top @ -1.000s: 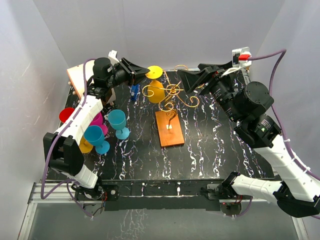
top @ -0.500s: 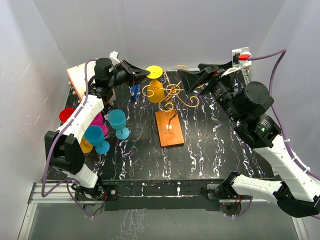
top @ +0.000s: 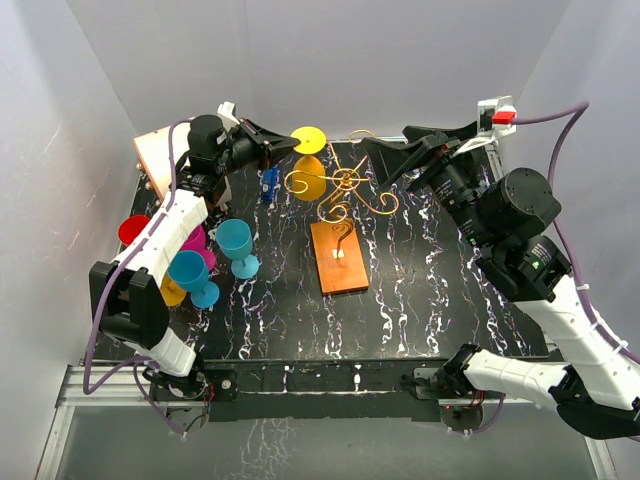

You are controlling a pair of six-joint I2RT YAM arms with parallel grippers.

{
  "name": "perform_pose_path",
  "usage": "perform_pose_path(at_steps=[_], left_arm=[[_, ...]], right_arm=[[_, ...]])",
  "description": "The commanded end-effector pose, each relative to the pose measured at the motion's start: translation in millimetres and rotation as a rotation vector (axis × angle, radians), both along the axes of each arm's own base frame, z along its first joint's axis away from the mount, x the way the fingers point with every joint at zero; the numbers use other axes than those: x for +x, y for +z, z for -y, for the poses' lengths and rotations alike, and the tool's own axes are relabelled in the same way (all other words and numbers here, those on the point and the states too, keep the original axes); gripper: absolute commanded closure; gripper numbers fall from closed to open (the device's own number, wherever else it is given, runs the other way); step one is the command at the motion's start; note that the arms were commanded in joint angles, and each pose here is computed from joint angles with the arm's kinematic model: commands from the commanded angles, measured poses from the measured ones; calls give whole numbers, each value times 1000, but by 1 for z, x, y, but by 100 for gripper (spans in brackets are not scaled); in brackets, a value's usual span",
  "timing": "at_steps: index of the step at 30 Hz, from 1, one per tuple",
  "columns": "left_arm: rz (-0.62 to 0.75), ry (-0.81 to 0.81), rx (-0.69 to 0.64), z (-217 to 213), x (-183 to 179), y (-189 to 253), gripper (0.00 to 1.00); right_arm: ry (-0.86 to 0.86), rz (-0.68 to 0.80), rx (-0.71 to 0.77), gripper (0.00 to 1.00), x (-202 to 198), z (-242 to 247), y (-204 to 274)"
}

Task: Take the wine glass off the wine glass rack

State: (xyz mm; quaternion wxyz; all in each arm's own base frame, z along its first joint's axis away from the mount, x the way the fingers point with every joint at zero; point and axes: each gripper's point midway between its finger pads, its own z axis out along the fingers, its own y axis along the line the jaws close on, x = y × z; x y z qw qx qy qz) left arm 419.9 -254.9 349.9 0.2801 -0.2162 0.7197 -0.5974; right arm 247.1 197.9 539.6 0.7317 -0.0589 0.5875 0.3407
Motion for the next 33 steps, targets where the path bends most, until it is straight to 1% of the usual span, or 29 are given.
perform_pose_path(at_steps=[1,16,33], left_arm=[[103,-16,-47,2,-11,49,100],[89,-58,-39,25,-5,48,100],[83,-86,-27,36,1,40,100]], right_arm=[[-1,38,43,2,-4,4,14],[-10,44,51,2,-8,10,17],[-9,40,47,2,-7,9,16]])
